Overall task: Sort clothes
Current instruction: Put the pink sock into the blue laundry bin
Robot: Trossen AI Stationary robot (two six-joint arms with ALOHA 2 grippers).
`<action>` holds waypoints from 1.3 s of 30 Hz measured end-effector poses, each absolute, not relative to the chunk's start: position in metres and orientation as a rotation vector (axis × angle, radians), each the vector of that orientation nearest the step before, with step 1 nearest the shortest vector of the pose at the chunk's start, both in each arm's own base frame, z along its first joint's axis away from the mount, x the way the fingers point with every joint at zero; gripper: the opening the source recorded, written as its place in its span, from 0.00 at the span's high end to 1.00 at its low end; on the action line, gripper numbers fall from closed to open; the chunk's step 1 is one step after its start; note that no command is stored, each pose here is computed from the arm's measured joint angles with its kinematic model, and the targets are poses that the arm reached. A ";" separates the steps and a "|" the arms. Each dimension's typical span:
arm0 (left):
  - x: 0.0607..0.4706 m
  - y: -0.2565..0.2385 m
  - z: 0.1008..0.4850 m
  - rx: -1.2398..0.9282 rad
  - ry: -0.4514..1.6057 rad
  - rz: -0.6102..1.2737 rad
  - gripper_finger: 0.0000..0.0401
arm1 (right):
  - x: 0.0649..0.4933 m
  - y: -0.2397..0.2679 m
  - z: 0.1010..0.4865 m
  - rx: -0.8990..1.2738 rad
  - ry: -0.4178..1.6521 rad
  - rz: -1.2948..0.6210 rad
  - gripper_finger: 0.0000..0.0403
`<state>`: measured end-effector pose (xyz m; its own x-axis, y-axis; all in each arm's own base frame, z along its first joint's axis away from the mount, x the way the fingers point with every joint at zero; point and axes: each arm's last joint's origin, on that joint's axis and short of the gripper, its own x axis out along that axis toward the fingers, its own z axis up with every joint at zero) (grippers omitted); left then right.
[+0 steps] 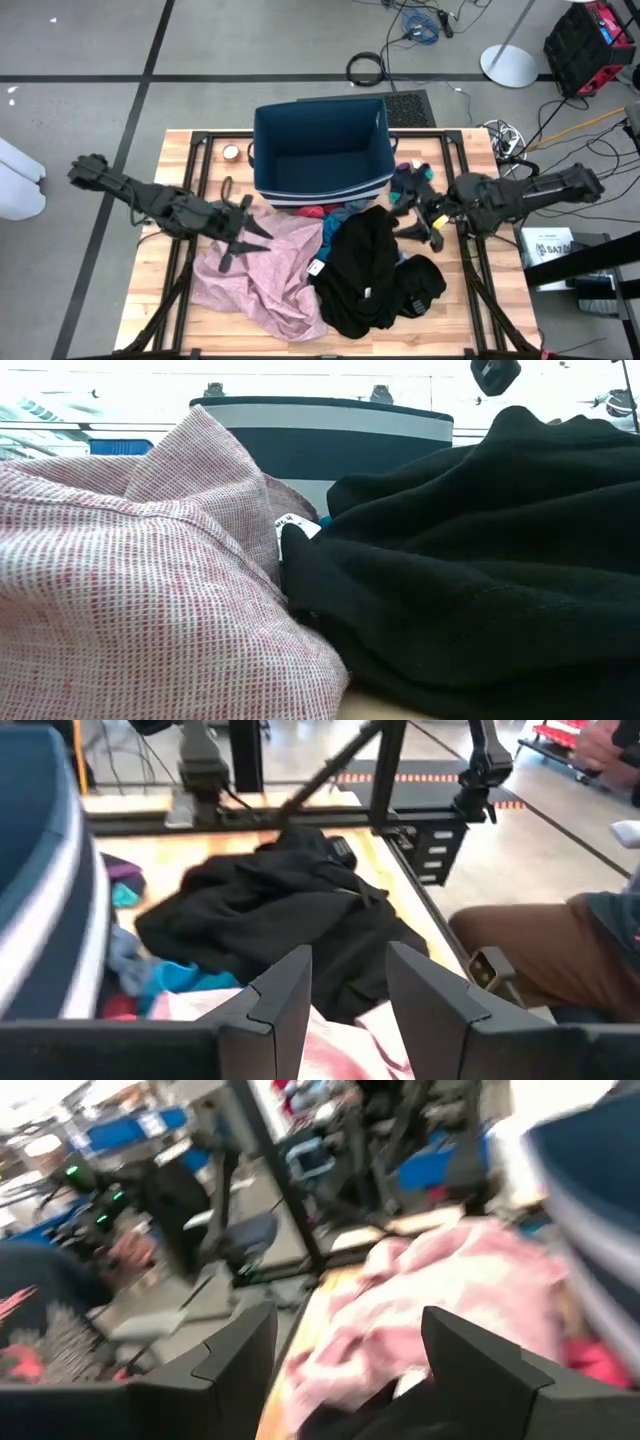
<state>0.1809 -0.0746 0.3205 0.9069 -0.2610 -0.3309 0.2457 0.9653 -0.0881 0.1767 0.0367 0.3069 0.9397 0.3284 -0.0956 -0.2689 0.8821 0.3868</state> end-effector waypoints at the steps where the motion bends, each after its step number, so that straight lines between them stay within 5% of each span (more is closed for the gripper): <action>1: 0.183 -0.078 0.318 -0.058 0.365 -0.267 0.65 | 0.179 0.040 0.305 0.389 0.181 0.334 0.41; 12: 0.208 -0.104 0.284 -0.219 0.556 -0.197 0.65 | 0.177 0.073 0.273 0.620 0.564 0.392 0.41; 22: 0.224 -0.111 0.263 -0.178 0.608 -0.072 0.65 | 0.147 0.062 0.231 0.803 1.064 -0.098 0.41; 29: 0.229 -0.113 0.259 -0.083 0.588 -0.089 0.65 | 0.137 0.038 0.221 0.723 1.093 -0.438 0.41; 39: 0.233 -0.113 0.265 -0.104 0.512 -0.030 0.65 | 0.140 -0.005 0.221 0.700 0.995 -0.687 0.41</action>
